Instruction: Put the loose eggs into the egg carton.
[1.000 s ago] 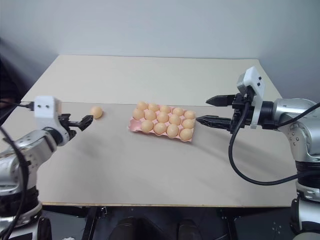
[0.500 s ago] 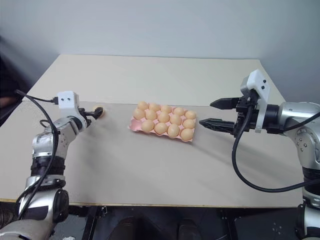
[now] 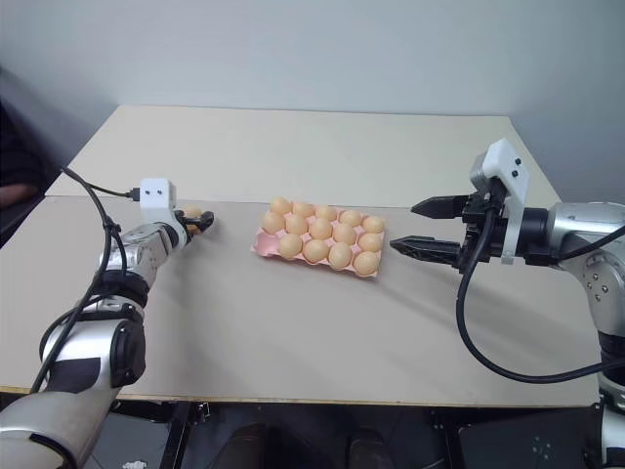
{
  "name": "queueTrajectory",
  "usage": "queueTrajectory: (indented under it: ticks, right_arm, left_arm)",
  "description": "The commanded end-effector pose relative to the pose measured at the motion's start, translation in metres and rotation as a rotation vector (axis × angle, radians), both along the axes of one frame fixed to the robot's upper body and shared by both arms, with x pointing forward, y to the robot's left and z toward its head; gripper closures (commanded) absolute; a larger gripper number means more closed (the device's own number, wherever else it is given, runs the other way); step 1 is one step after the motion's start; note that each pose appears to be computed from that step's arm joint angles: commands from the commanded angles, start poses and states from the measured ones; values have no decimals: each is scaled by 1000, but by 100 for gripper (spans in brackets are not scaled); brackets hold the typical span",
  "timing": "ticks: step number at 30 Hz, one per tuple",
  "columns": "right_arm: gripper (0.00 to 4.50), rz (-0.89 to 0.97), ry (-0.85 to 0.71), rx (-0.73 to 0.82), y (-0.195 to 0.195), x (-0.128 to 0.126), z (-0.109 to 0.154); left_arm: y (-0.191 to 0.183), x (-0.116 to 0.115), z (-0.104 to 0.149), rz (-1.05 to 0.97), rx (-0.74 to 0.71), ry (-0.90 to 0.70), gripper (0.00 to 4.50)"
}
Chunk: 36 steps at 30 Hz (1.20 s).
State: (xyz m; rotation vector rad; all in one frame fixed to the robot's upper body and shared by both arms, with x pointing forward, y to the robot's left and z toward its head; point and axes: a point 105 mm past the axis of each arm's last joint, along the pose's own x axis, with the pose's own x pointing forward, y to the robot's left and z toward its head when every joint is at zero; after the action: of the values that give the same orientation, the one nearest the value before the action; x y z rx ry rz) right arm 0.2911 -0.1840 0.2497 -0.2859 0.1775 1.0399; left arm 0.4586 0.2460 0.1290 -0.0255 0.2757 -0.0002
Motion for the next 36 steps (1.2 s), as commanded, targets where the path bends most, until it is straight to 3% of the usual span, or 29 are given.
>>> queueTrajectory:
  ticks: [1, 4, 5, 14, 18, 21, 27, 31, 36]
  right_arm:
    - [0, -5, -50, -1, -3, -8, 16]
    - [0, -13, -47, -2, -4, -10, 16]
    - [0, -15, -46, -3, -4, -10, 16]
    - [0, -26, -45, -1, -4, -12, 15]
    - [0, -31, -54, 2, -4, -12, 17]
    - [0, -34, -66, 8, -3, -11, 17]
    - [0, -55, -74, 29, -4, -14, 12]
    - [0, -65, -81, 40, -3, -15, 10]
    - [0, -77, -89, 44, -6, -18, 11]
  left_arm:
    - [-1, 5, 12, 0, 21, -39, 5]
    - [-6, 5, 8, -19, 17, -29, 5]
    - [-6, 5, 7, -19, 22, -27, 23]
    - [-13, 8, 9, -22, 25, -41, 273]
    - [-18, 8, 16, -76, 45, -89, 280]
    - [-37, 0, 30, -228, 50, -132, 281]
    - [-94, -63, 56, -515, -27, -175, 283]
    - [-122, -84, 46, -601, -26, -138, 283]
    - [-141, -78, 30, -565, -8, -75, 283]
